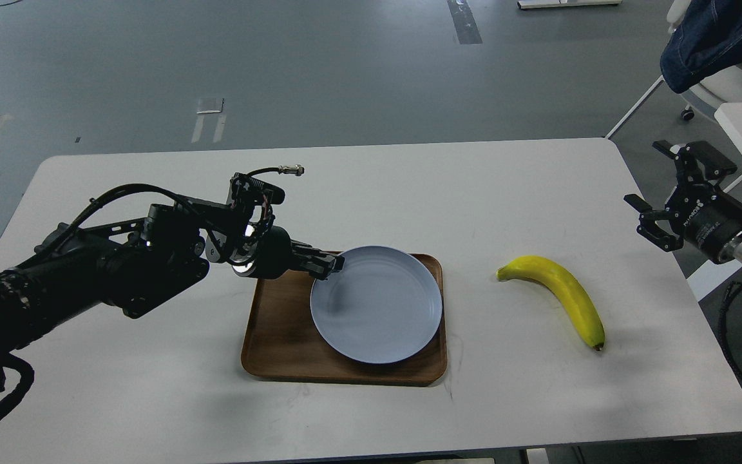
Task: Place banana on plate with both arms
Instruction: 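Lift the plate with the left gripper and carry it onto the tray, then lower the plate onto the tray and open the left gripper, then withdraw the left gripper away from the plate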
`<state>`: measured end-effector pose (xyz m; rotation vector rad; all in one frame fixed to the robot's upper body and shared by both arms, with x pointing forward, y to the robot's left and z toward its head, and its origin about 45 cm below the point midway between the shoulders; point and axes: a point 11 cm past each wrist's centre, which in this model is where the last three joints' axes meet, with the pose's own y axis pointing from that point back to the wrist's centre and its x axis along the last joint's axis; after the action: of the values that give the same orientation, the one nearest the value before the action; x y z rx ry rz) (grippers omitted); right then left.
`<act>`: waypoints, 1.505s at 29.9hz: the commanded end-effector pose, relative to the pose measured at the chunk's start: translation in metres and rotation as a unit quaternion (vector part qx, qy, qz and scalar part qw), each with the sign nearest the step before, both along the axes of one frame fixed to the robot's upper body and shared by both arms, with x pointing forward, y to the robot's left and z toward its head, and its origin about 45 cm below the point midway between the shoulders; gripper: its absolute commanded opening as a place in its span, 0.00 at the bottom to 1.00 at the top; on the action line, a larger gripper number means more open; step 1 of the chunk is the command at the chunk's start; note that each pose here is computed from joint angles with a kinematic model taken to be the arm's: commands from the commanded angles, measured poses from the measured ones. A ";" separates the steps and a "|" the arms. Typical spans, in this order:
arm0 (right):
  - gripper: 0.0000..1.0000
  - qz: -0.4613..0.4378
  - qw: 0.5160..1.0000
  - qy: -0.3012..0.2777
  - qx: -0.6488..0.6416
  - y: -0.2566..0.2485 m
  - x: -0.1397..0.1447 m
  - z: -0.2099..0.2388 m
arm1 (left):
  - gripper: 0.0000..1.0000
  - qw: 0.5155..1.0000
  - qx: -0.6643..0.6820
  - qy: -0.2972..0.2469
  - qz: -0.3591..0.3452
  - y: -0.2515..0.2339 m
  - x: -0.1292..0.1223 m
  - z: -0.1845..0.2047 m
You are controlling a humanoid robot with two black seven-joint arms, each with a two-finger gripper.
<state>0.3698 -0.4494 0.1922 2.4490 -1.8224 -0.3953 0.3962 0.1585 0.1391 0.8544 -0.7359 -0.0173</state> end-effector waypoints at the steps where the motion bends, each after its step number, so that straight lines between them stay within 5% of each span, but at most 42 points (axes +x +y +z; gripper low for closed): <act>1: 1.00 -0.001 1.000 0.000 0.000 -0.001 0.000 0.000 | 0.00 1.000 0.005 0.003 0.002 0.002 -0.001 -0.004; 10: 1.00 -0.001 1.000 -0.001 0.000 -0.001 0.000 0.001 | 0.05 1.000 0.013 0.002 0.015 0.011 0.003 -0.007; 11: 1.00 -0.001 1.000 -0.001 0.000 -0.001 0.000 0.001 | 0.16 1.000 0.013 0.002 0.014 0.011 0.003 -0.007; 13: 1.00 -0.001 1.000 -0.001 0.000 -0.001 0.000 0.001 | 0.69 1.000 0.012 0.002 0.015 0.010 0.003 -0.006; 14: 1.00 -0.002 1.000 -0.001 0.000 -0.001 0.000 0.001 | 0.84 1.000 0.011 0.002 0.016 0.011 0.003 -0.006; 16: 1.00 -0.002 1.000 -0.001 0.000 -0.001 0.000 0.001 | 0.97 1.000 0.011 0.004 0.018 0.012 0.004 -0.005; 21: 1.00 -0.001 1.000 -0.001 -0.001 -0.002 0.000 0.001 | 0.98 1.000 0.000 0.004 0.027 0.015 0.009 0.004; 28: 1.00 -0.002 1.000 -0.002 -0.002 -0.003 0.000 0.002 | 0.98 0.982 -0.128 0.044 0.132 0.028 0.036 0.055; 35: 1.00 -0.002 1.000 -0.002 -0.002 -0.003 0.000 0.002 | 0.98 0.857 -0.379 0.130 0.323 0.093 0.058 0.100; 40: 1.00 -0.002 1.000 0.000 -0.002 -0.003 -0.001 0.001 | 0.98 0.727 -0.501 0.176 0.435 0.146 0.048 0.077; 45: 1.00 0.003 1.000 0.004 -0.005 -0.001 -0.002 -0.001 | 0.98 0.680 -0.520 0.186 0.482 0.176 0.027 0.047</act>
<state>0.3678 -0.4519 0.1921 2.4414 -1.8198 -0.3935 0.4356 0.3189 0.2029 0.0333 0.1781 1.0120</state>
